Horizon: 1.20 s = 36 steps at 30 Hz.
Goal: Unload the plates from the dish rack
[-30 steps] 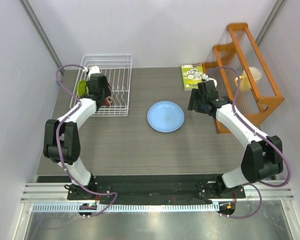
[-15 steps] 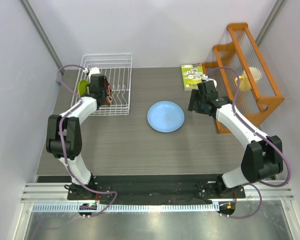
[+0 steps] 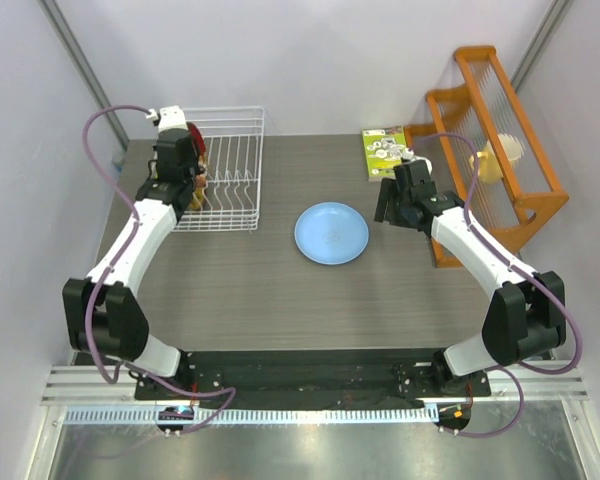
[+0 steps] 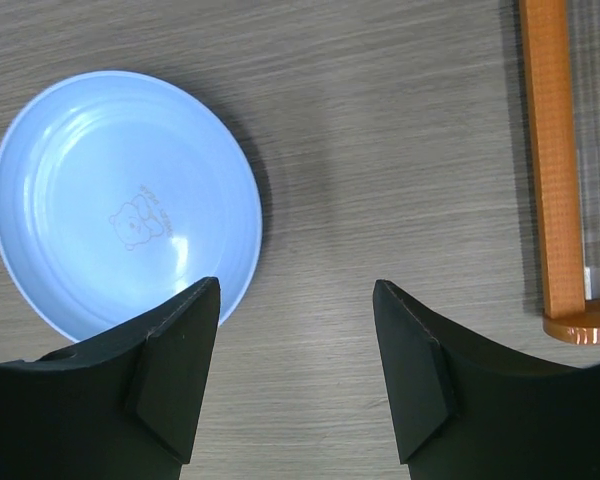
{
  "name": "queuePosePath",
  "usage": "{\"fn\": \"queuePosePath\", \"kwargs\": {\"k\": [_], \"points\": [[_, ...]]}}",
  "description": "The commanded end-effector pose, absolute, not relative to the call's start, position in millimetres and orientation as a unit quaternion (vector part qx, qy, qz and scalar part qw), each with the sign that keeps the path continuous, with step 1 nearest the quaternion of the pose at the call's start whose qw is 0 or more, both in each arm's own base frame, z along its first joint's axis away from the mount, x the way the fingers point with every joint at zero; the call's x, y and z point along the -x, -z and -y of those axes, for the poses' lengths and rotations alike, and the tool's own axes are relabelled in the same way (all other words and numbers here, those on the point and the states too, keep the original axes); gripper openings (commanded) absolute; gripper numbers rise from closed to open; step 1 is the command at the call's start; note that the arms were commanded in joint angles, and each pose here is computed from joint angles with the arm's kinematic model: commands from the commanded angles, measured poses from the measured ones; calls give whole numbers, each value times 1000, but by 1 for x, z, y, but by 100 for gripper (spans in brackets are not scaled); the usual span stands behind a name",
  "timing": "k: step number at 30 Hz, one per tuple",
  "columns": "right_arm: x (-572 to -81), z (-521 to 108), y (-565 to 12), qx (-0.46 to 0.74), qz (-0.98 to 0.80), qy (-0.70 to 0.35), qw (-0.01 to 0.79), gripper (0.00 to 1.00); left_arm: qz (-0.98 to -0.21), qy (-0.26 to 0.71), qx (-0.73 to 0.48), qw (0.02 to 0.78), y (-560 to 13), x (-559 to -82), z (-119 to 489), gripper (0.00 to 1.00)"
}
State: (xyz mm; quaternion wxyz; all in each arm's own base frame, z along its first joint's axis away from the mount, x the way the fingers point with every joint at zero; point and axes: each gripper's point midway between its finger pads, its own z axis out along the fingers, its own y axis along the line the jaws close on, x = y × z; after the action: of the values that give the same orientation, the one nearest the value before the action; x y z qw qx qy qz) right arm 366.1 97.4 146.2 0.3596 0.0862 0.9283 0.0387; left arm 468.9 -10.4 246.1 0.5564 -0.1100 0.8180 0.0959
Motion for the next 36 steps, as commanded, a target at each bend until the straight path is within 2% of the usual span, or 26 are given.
{"fn": "queuePosePath", "kwargs": {"k": [1, 3, 10, 11, 18, 25, 33, 35, 36], "points": [[-384, -116, -185, -63, -909, -81, 403, 68, -776, -49, 106, 620, -319, -455, 22, 0], [-391, -132, -195, -49, -902, -118, 412, 69, -786, -16, 101, 609, -317, -449, 34, 0], [-406, -200, -227, -3, -853, -300, 428, 69, -820, 203, 80, 529, -274, -431, 111, 0], [-410, -206, -230, -5, -843, -318, 434, 69, -813, 254, 76, 518, -276, -428, 128, 0], [-410, -231, -220, 2, -827, -385, 409, 69, -778, 426, 64, 457, -269, -412, 187, 0], [-405, -246, -205, -2, -814, -436, 384, 70, -741, 520, 46, 424, -270, -400, 232, 0], [-402, -259, -206, 0, -795, -481, 369, 68, -746, 534, 32, 397, -252, -391, 266, 0], [-402, -261, -204, 1, -794, -486, 365, 59, -747, 536, 34, 392, -247, -391, 270, 0], [-402, -261, -204, 0, -794, -487, 363, 41, -747, 537, 34, 390, -245, -390, 272, 0]]}}
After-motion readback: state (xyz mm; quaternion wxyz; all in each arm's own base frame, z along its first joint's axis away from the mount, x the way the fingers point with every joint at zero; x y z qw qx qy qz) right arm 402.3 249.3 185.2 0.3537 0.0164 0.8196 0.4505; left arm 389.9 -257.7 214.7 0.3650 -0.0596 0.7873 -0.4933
